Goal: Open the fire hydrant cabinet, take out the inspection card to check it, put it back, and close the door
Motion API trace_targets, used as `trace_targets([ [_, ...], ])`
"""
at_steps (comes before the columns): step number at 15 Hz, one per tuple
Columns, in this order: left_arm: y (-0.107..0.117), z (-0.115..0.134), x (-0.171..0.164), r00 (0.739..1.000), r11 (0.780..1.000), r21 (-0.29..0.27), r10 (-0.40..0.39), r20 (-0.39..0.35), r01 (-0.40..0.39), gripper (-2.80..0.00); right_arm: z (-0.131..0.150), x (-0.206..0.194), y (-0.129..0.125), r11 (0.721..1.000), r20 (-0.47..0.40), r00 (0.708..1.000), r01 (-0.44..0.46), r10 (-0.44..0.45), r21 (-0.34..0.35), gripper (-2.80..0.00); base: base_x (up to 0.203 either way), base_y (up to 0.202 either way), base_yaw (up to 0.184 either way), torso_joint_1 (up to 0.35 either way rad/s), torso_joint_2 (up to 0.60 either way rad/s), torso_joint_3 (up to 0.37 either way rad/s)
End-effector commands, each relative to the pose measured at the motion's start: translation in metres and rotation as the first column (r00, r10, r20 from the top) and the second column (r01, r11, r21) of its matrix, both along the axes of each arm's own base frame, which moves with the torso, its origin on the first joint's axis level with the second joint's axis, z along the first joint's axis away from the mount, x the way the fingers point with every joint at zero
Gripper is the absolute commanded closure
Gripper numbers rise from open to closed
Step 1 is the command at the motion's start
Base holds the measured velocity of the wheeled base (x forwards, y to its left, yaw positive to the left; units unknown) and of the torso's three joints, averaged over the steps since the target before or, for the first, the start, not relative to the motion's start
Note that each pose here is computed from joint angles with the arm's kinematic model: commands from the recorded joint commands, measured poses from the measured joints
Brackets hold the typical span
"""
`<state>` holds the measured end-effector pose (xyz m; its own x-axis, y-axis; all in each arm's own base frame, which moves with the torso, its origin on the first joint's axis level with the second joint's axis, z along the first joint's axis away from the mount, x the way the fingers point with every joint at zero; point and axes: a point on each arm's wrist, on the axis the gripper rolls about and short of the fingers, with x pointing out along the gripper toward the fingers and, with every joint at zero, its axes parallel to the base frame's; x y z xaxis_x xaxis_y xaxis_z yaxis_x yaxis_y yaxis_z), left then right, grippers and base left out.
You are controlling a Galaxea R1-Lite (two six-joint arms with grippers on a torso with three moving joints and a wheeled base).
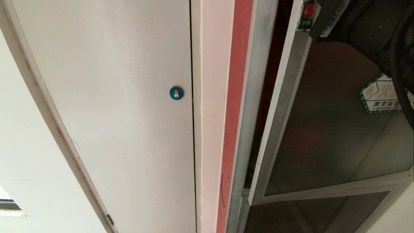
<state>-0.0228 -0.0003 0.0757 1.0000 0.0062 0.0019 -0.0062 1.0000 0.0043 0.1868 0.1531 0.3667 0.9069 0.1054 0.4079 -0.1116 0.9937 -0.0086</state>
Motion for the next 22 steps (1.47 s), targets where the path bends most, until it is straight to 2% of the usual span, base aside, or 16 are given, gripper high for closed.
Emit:
trace_targets([
  [1, 0.000, 0.000, 0.000, 1.000, 1.000, 0.000, 0.000, -0.002, 0.000, 0.00, 0.000, 0.000, -0.001, 1.000, -0.004, 1.000, 0.008, -0.008, 0.000, 0.00, 0.000, 0.000, 0.000, 0.000, 0.00, 0.000],
  [2, 0.000, 0.000, 0.000, 1.000, 1.000, 0.000, 0.000, -0.002, 0.000, 0.00, 0.001, -0.001, -0.001, 1.000, -0.001, 1.000, 0.008, -0.008, 0.002, -2.80, 0.000, 0.000, 0.000, 0.000, 0.00, 0.000],
  [8, 0.000, 0.000, 0.000, 1.000, 1.000, 0.000, 0.000, -0.001, 0.000, 0.00, 0.008, -0.005, -0.005, 1.000, 0.017, 1.000, 0.009, -0.010, 0.018, -2.80, 0.000, 0.000, 0.000, 0.000, 0.00, 0.000],
  [11, 0.000, 0.000, 0.000, 1.000, 1.000, 0.000, 0.000, -0.002, 0.000, 0.00, 0.005, -0.013, -0.013, 0.999, -0.038, 0.999, 0.000, -0.001, -0.032, -2.80, 0.000, 0.000, 0.000, 0.000, 0.00, 0.000],
  [20, 0.000, 0.000, 0.000, 1.000, 1.000, 0.000, 0.000, -0.002, 0.000, 0.00, -0.008, -0.051, -0.045, 0.997, -0.070, 0.997, -0.023, 0.018, -0.070, -2.80, 0.000, 0.000, 0.000, 0.000, 0.00, 0.000],
  [21, 0.000, 0.000, 0.000, 1.000, 1.000, 0.000, 0.000, -0.002, 0.000, 0.00, -0.007, -0.057, -0.051, 0.998, -0.060, 0.998, -0.023, 0.019, -0.062, 0.00, 0.000, 0.000, 0.000, 0.000, 0.00, 0.000],
  [22, 0.000, 0.000, 0.000, 1.000, 1.000, 0.000, 0.000, -0.002, 0.000, 0.00, -0.005, -0.064, -0.057, 0.998, -0.049, 0.999, -0.022, 0.019, -0.053, 0.00, 0.000, 0.000, 0.000, 0.000, 0.00, 0.000],
])
